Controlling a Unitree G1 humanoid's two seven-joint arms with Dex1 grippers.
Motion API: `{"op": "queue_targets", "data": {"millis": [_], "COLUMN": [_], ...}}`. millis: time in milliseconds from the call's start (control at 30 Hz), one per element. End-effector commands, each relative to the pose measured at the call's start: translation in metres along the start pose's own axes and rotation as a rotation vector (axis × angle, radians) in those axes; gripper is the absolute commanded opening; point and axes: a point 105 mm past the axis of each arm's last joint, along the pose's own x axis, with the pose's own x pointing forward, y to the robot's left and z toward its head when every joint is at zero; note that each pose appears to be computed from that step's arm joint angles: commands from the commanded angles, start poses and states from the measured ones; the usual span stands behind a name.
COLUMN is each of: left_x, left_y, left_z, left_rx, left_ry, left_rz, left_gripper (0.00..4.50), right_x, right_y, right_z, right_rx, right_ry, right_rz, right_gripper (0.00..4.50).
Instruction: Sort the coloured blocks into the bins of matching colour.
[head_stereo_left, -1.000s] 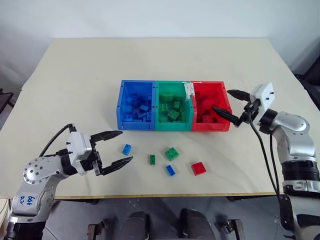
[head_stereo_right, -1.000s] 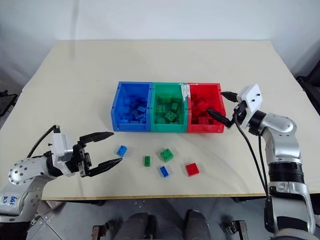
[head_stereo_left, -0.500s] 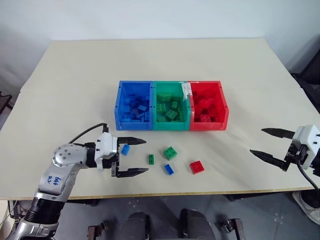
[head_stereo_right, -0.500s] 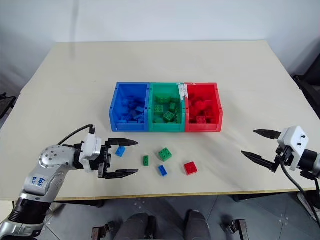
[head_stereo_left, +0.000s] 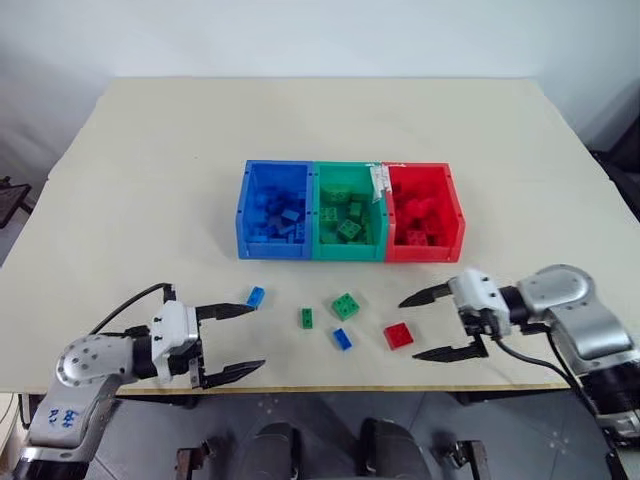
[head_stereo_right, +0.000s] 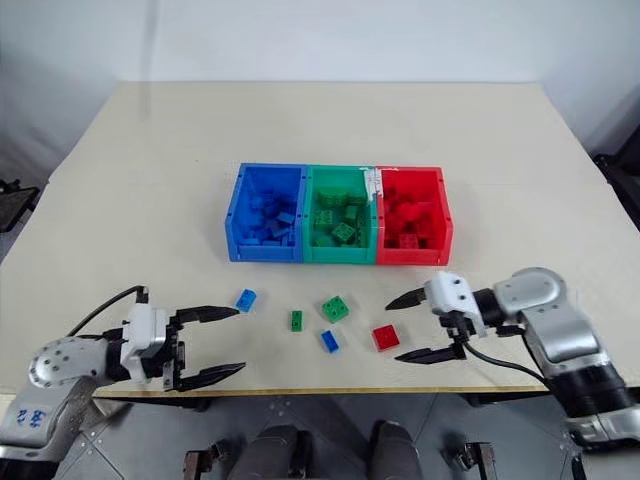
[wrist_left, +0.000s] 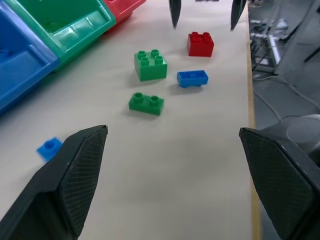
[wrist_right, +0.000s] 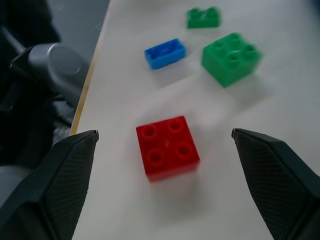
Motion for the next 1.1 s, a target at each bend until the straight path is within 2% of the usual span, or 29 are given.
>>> {"op": "queue_targets", "data": {"millis": [33,233,333,467,567,700,800,867,933,1100], "left_x": [-0.003,0.001,0.005,0.013,0.018,0.021,0.021,0.020,0.021,0.023], "left_y": [-0.003,-0.001,0.003,0.014,0.018,0.022,0.026,0.028,0.026,0.029], "left_z": [0.015,0.024,0.029,0.042,0.051,0.052,0.051,0.051,0.050,0.047], "left_rx": [0.045,0.067,0.094,0.106,0.078,0.073,0.087,0.090,0.063,0.070], "left_ry": [-0.024,-0.048,-0.079,-0.155,-0.199,-0.200,-0.188,-0.183,-0.175,-0.150], "left_rz": [0.018,0.045,0.064,0.117,0.123,0.115,0.125,0.130,0.107,0.091], "left_gripper": [4.50,4.50,4.50,4.50,4.50,4.50,4.50,4.50,4.50,4.50], "right_x": [0.003,-0.003,-0.012,-0.045,-0.074,-0.096,-0.099,-0.098,-0.100,-0.105], "right_y": [-0.003,-0.007,-0.012,-0.045,-0.075,-0.110,-0.128,-0.133,-0.136,-0.118], "right_z": [-0.005,-0.008,-0.006,0.025,0.041,0.045,0.042,0.041,0.044,0.045], "right_rx": [-0.029,-0.058,-0.046,0.092,0.105,0.150,0.157,0.179,0.169,0.091], "right_ry": [0.036,0.036,0.009,-0.234,-0.335,-0.347,-0.307,-0.311,-0.328,-0.340], "right_rz": [0.041,0.022,-0.044,-0.315,-0.535,-0.736,-0.812,-0.820,-0.839,-0.808], "right_gripper": [3.53,1.47,1.46,1.46,1.46,1.46,1.46,2.18,2.69,4.47]}}
